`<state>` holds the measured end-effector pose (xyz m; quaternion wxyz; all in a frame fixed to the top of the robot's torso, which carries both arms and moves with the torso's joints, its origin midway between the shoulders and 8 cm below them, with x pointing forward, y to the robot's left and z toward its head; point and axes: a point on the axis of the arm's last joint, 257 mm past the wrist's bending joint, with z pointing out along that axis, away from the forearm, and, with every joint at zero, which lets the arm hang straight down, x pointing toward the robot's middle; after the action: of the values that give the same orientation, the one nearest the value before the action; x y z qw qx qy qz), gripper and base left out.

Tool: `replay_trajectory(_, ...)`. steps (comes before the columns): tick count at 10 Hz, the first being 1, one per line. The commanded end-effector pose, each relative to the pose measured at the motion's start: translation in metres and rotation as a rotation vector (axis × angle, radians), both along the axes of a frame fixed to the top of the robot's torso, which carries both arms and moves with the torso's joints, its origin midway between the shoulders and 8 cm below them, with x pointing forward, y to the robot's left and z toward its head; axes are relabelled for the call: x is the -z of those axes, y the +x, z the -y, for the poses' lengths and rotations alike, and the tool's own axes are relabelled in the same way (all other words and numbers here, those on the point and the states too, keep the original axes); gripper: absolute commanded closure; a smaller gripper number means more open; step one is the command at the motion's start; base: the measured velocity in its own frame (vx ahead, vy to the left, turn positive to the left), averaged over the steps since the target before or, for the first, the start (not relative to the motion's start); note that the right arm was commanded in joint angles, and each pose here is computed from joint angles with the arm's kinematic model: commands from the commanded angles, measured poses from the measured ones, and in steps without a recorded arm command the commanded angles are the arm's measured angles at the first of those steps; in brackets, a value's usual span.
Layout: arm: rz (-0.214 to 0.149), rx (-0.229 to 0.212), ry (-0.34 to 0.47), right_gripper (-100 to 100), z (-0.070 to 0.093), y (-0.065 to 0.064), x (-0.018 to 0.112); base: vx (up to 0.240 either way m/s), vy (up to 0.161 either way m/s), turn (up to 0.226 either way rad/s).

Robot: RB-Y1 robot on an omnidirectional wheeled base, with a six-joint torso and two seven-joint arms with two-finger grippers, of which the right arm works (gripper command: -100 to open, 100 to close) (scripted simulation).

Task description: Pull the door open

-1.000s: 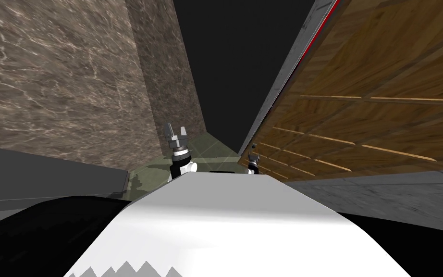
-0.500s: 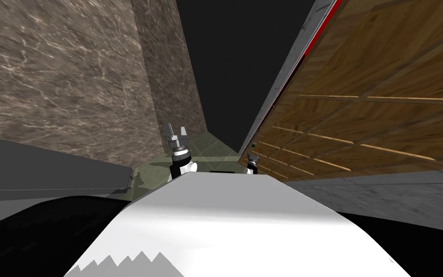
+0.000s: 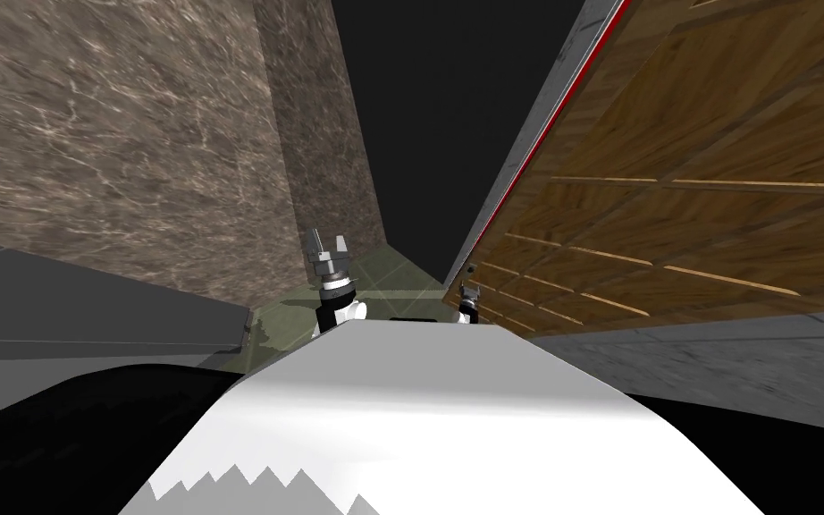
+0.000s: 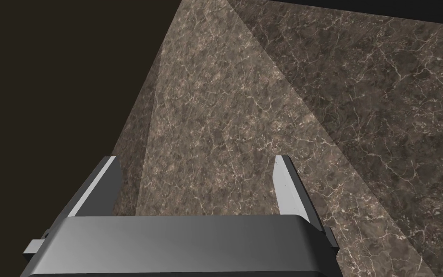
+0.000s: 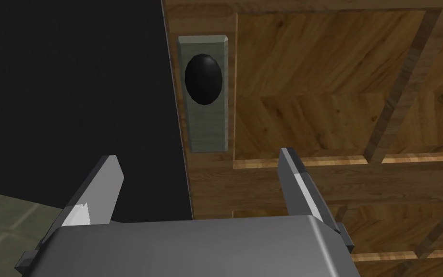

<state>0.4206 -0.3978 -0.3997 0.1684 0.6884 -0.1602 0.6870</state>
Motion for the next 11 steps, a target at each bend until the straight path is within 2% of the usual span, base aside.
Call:
replay_trajectory(1, 0.0, 0.009, 0.001, -100, 0.016, -0.008, 0.001, 0.125, -0.002, 0.062)
replay_trajectory(2, 0.0, 0.009, 0.001, -100, 0.016, -0.008, 0.001, 0.165, 0.002, 0.028)
replay_trajectory(5, 0.0, 0.024, 0.001, -100, 0.043, -0.023, 0.003, 0.155, -0.007, 0.042)
replay_trajectory(9, 0.001, 0.039, 0.001, -100, 0.072, -0.039, 0.002, 0.129, 0.0, 0.039)
replay_trajectory(10, 0.002, 0.046, 0.0, -100, 0.085, -0.046, 0.001, 0.158, -0.006, 0.067)
replay_trajectory(11, 0.002, 0.048, 0.0, -100, 0.088, -0.048, 0.001, 0.155, -0.01, 0.037)
